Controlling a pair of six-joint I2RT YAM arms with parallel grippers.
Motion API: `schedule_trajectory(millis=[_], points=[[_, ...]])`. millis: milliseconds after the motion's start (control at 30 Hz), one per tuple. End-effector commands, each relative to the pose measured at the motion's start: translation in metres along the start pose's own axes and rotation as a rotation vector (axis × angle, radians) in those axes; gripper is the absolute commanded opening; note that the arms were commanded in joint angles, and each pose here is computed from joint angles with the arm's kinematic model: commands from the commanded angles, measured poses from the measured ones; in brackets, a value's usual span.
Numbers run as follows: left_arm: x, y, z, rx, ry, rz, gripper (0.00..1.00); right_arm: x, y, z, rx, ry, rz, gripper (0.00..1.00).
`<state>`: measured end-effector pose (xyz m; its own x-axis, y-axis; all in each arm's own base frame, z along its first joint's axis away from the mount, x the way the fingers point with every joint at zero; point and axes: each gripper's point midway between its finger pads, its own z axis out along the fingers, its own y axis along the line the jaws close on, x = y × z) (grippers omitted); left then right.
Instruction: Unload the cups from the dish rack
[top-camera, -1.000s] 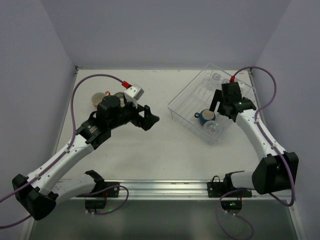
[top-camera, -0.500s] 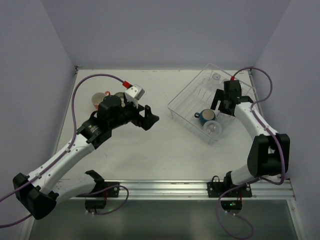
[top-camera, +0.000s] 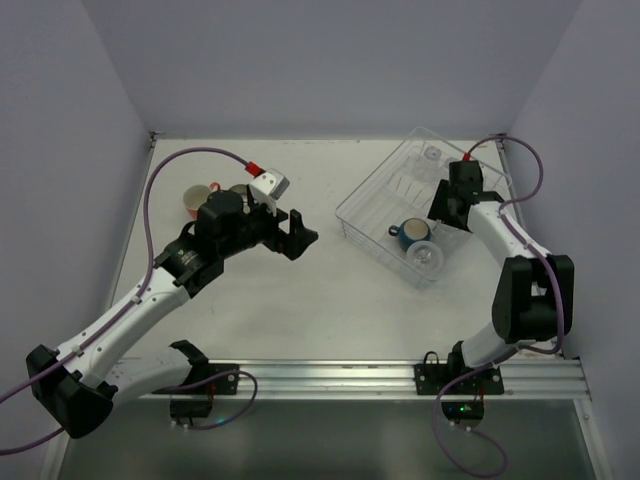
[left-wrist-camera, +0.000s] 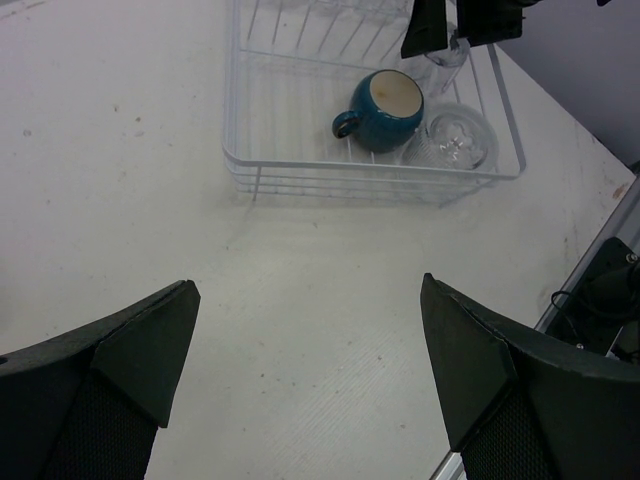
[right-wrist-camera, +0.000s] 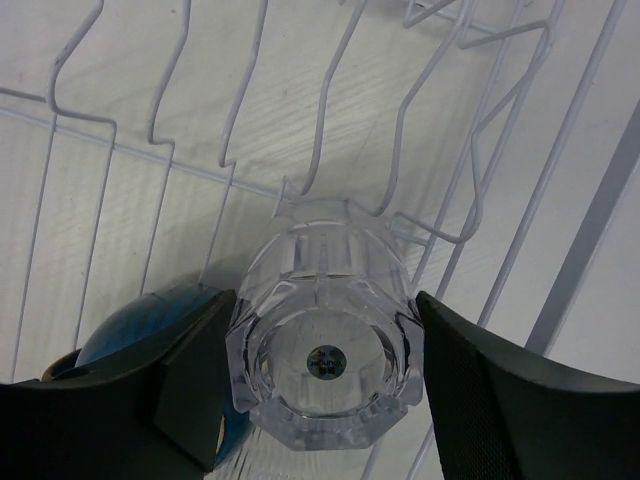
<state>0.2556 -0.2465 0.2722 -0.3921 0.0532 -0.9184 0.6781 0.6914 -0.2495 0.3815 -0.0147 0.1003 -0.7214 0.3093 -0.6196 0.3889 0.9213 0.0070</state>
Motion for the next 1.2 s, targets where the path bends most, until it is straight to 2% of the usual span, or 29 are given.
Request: schedule_trajectory(millis=[0, 100, 300, 433, 533, 567, 633, 700, 733, 833, 1067, 1167], points=[[-0.006, -0.001, 0.004, 0.009, -0.032, 0.018, 1.0, -0.031, 0.007, -0.022, -0.055, -0.13, 0.05, 0.36], [-0.009, -0.006, 0.007, 0.031, -0.038, 0.003, 1.0, -0.045, 0.011, -0.042, -0.099, -0.185, 0.072, 0.33], [-0.031, -0.028, 0.006, 0.122, -0.088, -0.081, 1.0, -0.073, 0.031, -0.113, -0.326, -0.342, 0.167, 0.29], [-0.05, -0.052, 0.007, 0.25, -0.165, -0.18, 1.0, -0.078, 0.056, -0.16, -0.562, -0.426, 0.217, 0.27], [-0.06, -0.072, 0.014, 0.385, -0.196, -0.26, 1.0, -0.068, 0.082, -0.2, -0.819, -0.445, 0.245, 0.27], [-0.058, -0.075, 0.017, 0.409, -0.189, -0.285, 1.0, -0.051, 0.093, -0.207, -0.922, -0.394, 0.229, 0.27], [-0.061, -0.082, 0.028, 0.473, -0.192, -0.335, 1.0, -0.052, 0.104, -0.242, -1.095, -0.426, 0.266, 0.27], [-0.06, -0.081, 0.044, 0.495, -0.188, -0.371, 1.0, -0.034, 0.111, -0.259, -1.227, -0.368, 0.289, 0.27], [-0.058, -0.083, 0.048, 0.508, -0.178, -0.401, 1.0, -0.035, 0.113, -0.27, -1.283, -0.391, 0.283, 0.28], [-0.055, -0.086, 0.061, 0.555, -0.164, -0.45, 1.0, -0.022, 0.118, -0.28, -1.376, -0.352, 0.286, 0.28], [-0.057, -0.091, 0.078, 0.625, -0.165, -0.494, 1.0, -0.001, 0.124, -0.278, -1.473, -0.257, 0.288, 0.28], [-0.06, -0.097, 0.08, 0.663, -0.173, -0.494, 0.95, 0.004, 0.126, -0.274, -1.487, -0.226, 0.29, 0.28]])
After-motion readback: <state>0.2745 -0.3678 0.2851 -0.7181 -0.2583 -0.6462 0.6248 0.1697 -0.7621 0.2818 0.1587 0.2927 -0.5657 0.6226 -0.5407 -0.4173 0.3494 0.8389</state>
